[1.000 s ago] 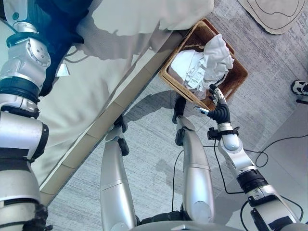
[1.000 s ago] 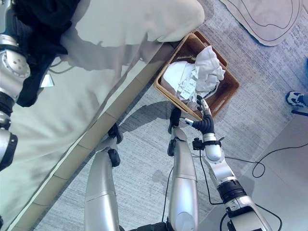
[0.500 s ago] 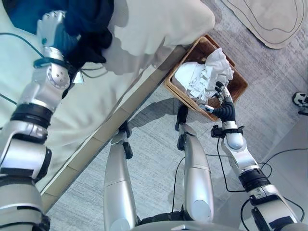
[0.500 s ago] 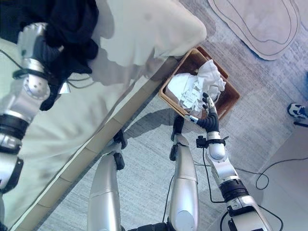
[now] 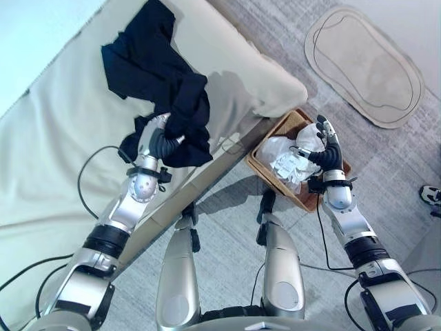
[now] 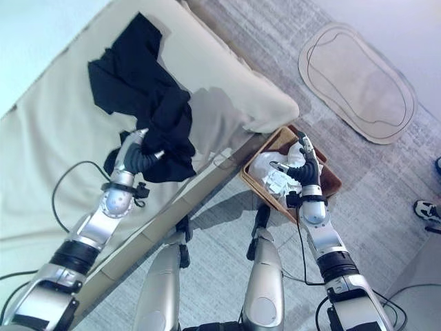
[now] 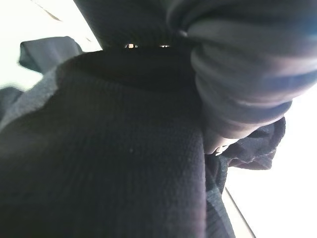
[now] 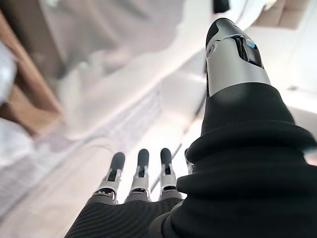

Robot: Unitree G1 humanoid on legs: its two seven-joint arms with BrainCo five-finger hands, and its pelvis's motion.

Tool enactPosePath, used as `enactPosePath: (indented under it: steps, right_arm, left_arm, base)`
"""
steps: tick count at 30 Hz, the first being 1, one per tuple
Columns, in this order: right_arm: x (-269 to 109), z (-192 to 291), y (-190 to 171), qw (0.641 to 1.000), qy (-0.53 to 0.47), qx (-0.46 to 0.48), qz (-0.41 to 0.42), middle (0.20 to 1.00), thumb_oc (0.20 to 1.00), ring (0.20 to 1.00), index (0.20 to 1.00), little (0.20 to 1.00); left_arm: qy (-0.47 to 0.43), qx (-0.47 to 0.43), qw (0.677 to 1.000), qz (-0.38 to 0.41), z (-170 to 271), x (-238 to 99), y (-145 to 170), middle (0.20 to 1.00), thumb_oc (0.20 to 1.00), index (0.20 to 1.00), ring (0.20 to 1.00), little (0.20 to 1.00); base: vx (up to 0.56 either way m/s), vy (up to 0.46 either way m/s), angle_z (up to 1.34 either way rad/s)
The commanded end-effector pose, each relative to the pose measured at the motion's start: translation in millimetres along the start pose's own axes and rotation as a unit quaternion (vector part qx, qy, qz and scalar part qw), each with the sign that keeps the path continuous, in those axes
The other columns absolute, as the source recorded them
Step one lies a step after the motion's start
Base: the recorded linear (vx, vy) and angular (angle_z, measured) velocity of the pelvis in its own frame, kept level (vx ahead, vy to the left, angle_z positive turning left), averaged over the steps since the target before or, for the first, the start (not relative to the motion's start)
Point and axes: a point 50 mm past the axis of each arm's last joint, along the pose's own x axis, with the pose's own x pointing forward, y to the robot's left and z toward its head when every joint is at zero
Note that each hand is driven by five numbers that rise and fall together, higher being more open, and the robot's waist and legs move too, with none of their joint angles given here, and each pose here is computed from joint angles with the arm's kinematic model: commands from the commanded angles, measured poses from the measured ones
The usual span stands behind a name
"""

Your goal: Pick up clothes into the bucket

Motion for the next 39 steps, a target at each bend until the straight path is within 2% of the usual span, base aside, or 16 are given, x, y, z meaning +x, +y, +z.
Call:
enactPosePath:
  steps: [1,6,9,15,21,26,31,33,35,36,37,39]
  right_arm:
    - [0,4,-8,0.998,-0.026,-0.055,0.015,1.0,1.0,1.0,1.0,1.0]
    - [-2,15,3,0.978,-0.078,-0.159,0.107,1.0,1.0,1.0,1.0,1.0]
    - [-1,18,16,0.948,-0.107,-0.246,0.17,1.0,1.0,1.0,1.0,1.0]
    - [-9,18,50,0.895,-0.15,-0.327,0.265,1.0,1.0,1.0,1.0,1.0]
    - [-26,32,78,0.89,-0.186,-0.284,0.303,1.0,1.0,1.0,1.0,1.0]
    - [-30,43,96,0.902,-0.205,-0.244,0.292,1.0,1.0,1.0,1.0,1.0]
    - [-34,52,104,0.932,-0.185,-0.153,0.27,1.0,1.0,1.0,1.0,1.0]
    - [-41,55,103,0.953,-0.163,-0.074,0.246,1.0,1.0,1.0,1.0,1.0]
    - [-44,54,103,0.957,-0.152,-0.053,0.242,1.0,1.0,1.0,1.0,1.0]
    - [-47,52,103,0.965,-0.127,-0.003,0.229,1.0,1.0,1.0,1.0,1.0]
    - [-47,52,103,0.965,-0.127,-0.003,0.229,1.0,1.0,1.0,1.0,1.0]
    - [-52,51,106,0.968,-0.101,0.058,0.222,1.0,1.0,1.0,1.0,1.0]
  left_arm:
    - [-0.084,-0.055,0.995,0.017,29,2,8,0.2,0.2,0.2,0.2,0.2]
    - [-0.126,-0.115,0.985,-0.014,45,-12,8,0.2,0.2,0.2,0.2,0.2]
    - [-0.176,-0.16,0.971,-0.04,66,-13,10,0.2,0.2,0.2,0.2,0.2]
    - [-0.239,-0.247,0.936,-0.08,98,-13,15,0.2,0.2,0.2,0.2,0.2]
    - [-0.262,-0.305,0.909,-0.112,115,-9,11,0.2,0.2,0.2,0.2,0.2]
    - [-0.278,-0.332,0.891,-0.135,128,-9,3,0.2,0.2,0.2,0.2,0.2]
    - [-0.273,-0.352,0.883,-0.147,131,-12,-4,0.2,0.2,0.2,0.2,0.2]
    - [-0.264,-0.358,0.884,-0.144,130,-15,-7,0.2,0.2,0.2,0.2,0.2]
    - [-0.258,-0.362,0.884,-0.143,128,-16,-9,0.2,0.2,0.2,0.2,0.2]
    - [-0.245,-0.366,0.886,-0.144,125,-18,-13,0.2,0.2,0.2,0.2,0.2]
    - [-0.245,-0.366,0.886,-0.144,125,-18,-13,0.2,0.2,0.2,0.2,0.2]
    - [-0.235,-0.377,0.884,-0.144,124,-20,-16,0.2,0.2,0.2,0.2,0.2]
  base:
    - [0.07,-0.066,0.02]
    - [0.1,-0.052,0.06]
    - [0.1,-0.041,0.04]
    - [0.1,-0.039,0.02]
    - [0.09,-0.019,0.01]
    - [0.06,-0.008,-0.03]
    - [0.01,-0.001,-0.01]
    - [0.0,0.0,0.0]
    - [0.01,0.008,-0.07]
    - [0.0,0.003,-0.09]
    - [0.0,0.005,-0.1]
    - [0.0,0.002,-0.06]
